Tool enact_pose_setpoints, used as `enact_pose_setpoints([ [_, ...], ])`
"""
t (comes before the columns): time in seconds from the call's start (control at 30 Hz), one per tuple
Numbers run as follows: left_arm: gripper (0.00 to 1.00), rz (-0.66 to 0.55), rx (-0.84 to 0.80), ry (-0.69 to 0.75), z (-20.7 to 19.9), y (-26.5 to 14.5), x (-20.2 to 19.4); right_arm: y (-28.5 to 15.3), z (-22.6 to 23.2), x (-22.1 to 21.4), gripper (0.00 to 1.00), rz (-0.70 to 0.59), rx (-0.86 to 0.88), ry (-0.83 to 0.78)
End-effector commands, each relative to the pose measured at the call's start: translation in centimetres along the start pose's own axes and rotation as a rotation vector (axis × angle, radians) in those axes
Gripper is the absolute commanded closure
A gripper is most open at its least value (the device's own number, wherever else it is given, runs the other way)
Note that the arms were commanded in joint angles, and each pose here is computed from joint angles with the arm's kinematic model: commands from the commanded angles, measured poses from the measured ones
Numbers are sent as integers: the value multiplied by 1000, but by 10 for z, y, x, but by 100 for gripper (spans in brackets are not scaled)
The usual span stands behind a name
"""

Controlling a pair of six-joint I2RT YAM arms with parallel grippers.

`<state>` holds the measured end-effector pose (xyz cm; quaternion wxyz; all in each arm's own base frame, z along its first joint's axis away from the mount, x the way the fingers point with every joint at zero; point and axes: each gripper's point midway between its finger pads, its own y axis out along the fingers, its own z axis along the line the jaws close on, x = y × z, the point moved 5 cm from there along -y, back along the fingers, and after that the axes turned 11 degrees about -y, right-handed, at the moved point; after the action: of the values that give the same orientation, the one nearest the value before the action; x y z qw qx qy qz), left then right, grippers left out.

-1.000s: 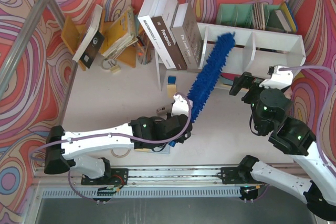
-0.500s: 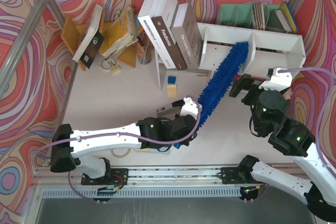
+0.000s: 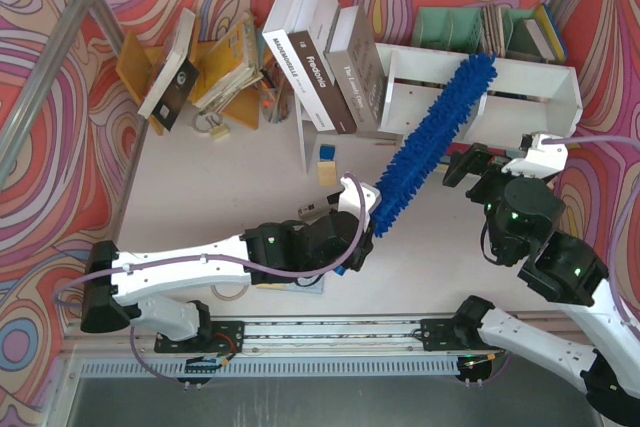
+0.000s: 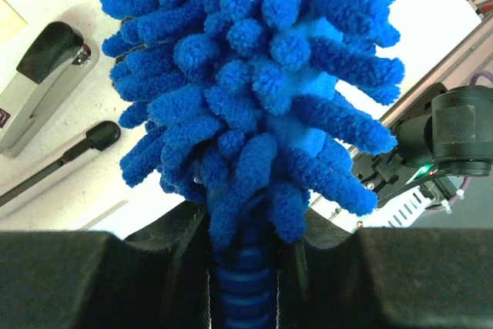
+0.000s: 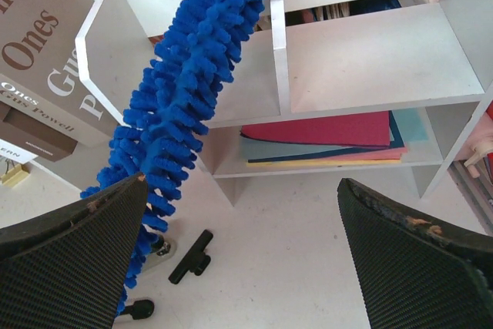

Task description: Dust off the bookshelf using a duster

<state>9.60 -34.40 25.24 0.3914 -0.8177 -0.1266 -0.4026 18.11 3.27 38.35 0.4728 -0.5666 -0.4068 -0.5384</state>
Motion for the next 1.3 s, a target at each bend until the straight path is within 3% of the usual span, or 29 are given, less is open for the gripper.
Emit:
enact_pose_setpoints([
  [0.0, 100, -87, -38, -9, -9, -4, 24, -2, -6, 4, 1, -19, -30, 32],
  [0.6, 100, 128, 48, -26, 24, 3, -25, -2, -7, 2, 1, -19, -34, 32],
  [1.0, 100, 260, 14, 4, 44, -51, -53, 3, -4, -4, 1, -16, -48, 17],
  [1.27, 100, 198, 53, -29, 64, -72, -50, 6, 0, -3, 1, -14, -47, 17],
])
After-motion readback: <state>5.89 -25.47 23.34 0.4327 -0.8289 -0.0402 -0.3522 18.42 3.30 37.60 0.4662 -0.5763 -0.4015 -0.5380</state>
